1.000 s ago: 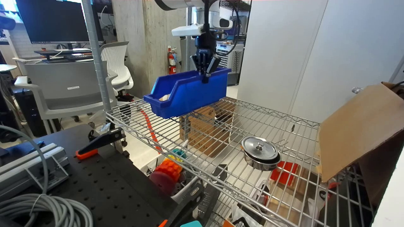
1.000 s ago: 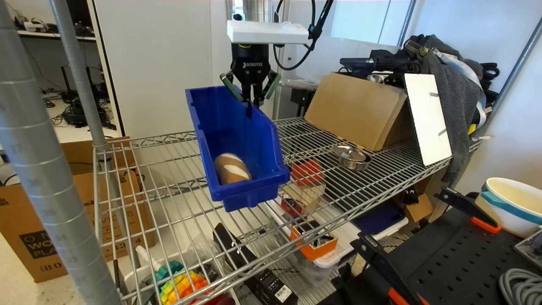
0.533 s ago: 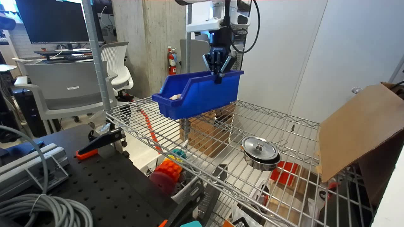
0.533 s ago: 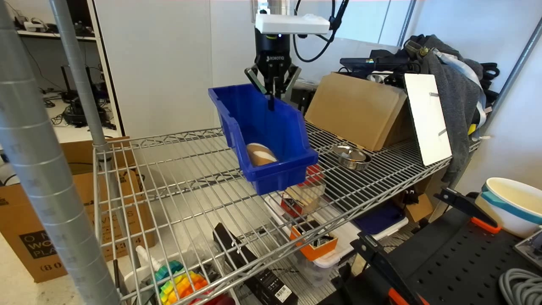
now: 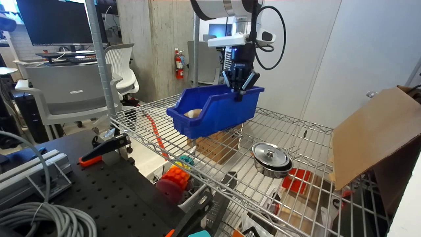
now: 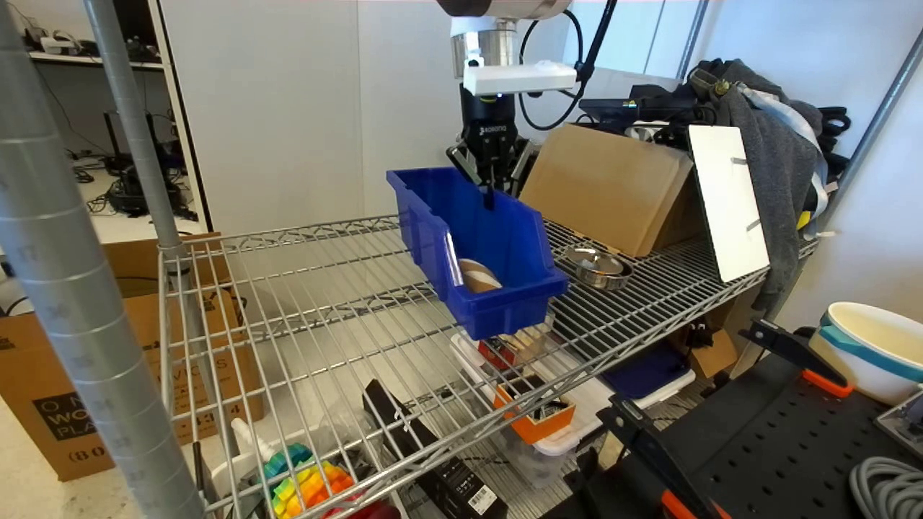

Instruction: Move the blue container to the right.

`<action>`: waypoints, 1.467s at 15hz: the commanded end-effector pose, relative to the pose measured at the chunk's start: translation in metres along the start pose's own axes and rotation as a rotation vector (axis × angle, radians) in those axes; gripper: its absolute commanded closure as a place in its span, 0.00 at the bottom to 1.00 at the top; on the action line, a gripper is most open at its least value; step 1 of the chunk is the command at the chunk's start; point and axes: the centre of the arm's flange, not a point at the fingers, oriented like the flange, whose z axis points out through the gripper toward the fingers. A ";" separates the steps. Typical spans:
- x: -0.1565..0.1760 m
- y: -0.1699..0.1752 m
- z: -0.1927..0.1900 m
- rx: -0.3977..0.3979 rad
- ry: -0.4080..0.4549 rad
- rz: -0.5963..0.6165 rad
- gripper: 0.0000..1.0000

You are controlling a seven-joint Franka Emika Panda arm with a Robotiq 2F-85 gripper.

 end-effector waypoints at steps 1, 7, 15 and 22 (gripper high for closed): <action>0.021 0.006 0.002 -0.020 -0.040 -0.023 0.96; 0.023 0.024 -0.006 -0.061 -0.164 -0.141 0.96; 0.028 0.037 0.013 -0.215 -0.152 -0.125 0.96; 0.020 0.031 0.032 -0.272 -0.159 -0.102 0.23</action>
